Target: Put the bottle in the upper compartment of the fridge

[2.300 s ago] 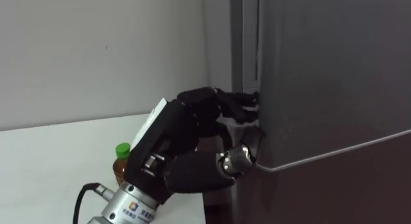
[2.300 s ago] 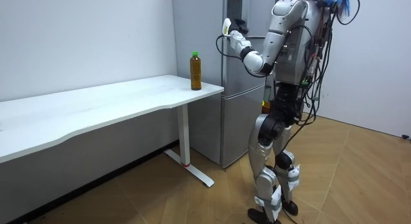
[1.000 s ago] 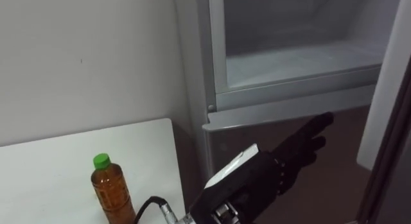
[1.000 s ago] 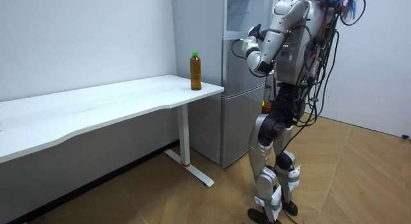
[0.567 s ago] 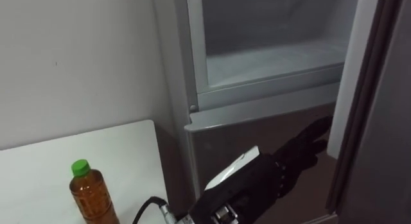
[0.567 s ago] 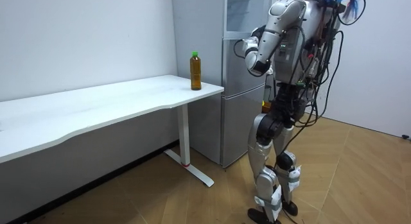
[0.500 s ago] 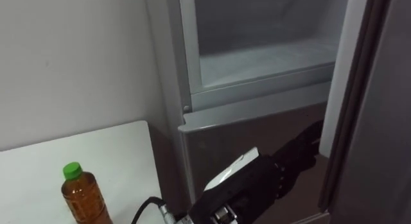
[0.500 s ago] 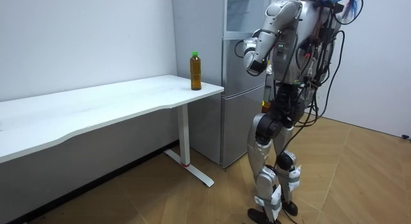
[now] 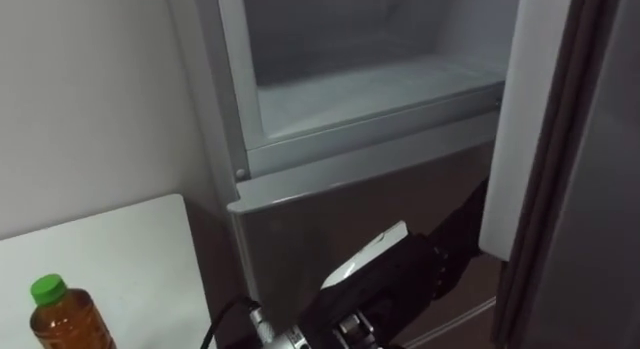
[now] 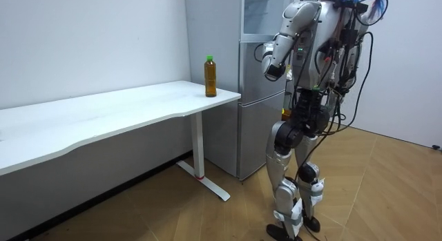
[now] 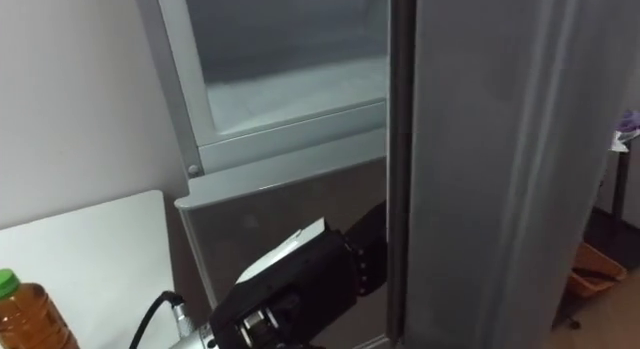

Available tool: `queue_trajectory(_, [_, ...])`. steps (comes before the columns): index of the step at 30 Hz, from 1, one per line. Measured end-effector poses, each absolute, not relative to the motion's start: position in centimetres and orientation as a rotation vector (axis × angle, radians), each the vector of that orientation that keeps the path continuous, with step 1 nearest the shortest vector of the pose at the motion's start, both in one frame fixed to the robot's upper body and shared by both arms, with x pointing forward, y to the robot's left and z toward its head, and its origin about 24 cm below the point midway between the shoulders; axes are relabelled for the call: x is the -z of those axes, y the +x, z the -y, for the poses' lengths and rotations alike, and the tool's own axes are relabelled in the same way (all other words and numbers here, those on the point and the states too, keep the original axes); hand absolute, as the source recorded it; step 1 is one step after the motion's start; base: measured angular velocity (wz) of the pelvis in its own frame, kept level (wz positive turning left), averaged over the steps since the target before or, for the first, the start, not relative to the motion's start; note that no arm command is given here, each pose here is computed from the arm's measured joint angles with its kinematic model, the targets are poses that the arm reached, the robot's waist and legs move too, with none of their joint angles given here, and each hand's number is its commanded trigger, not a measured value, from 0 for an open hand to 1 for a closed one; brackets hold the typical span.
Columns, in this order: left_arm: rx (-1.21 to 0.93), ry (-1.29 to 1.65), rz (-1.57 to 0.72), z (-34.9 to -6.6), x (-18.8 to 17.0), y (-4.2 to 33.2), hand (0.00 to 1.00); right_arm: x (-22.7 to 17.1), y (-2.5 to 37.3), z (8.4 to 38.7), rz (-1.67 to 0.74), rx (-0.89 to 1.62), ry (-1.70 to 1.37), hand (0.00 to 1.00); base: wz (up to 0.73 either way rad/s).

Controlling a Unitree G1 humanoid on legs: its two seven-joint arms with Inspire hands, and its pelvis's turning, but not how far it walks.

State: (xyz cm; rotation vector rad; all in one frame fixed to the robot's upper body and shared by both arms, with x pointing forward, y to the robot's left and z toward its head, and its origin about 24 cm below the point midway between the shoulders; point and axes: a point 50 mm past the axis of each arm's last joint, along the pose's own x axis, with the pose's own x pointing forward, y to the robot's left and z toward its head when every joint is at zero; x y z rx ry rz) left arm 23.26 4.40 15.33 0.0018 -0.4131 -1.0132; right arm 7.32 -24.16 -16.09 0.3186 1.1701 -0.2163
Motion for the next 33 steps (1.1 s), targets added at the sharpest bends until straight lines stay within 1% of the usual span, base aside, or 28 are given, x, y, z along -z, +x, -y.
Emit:
queue_trajectory(8, [1.020,0.009,0.408,-4.2,-15.5,23.5,0.00,16.1,6.9,24.5,-1.175,0.259,0.356,0.00,-0.14])
queue_trajectory(16, [1.070,0.039,0.415,-3.0,-16.2,23.7,0.00,16.0,5.7,25.8,-1.207,0.291,0.330,0.00,-0.24])
queue_trajectory(30, [1.132,0.055,0.484,-1.3,-17.9,23.9,0.00,16.1,5.1,25.9,-1.242,0.297,0.324,0.00,-0.13])
queue_trajectory(33, [1.133,0.040,0.476,-1.1,-17.8,24.0,0.00,16.1,5.2,25.9,-1.246,0.286,0.309,0.00,-0.10])
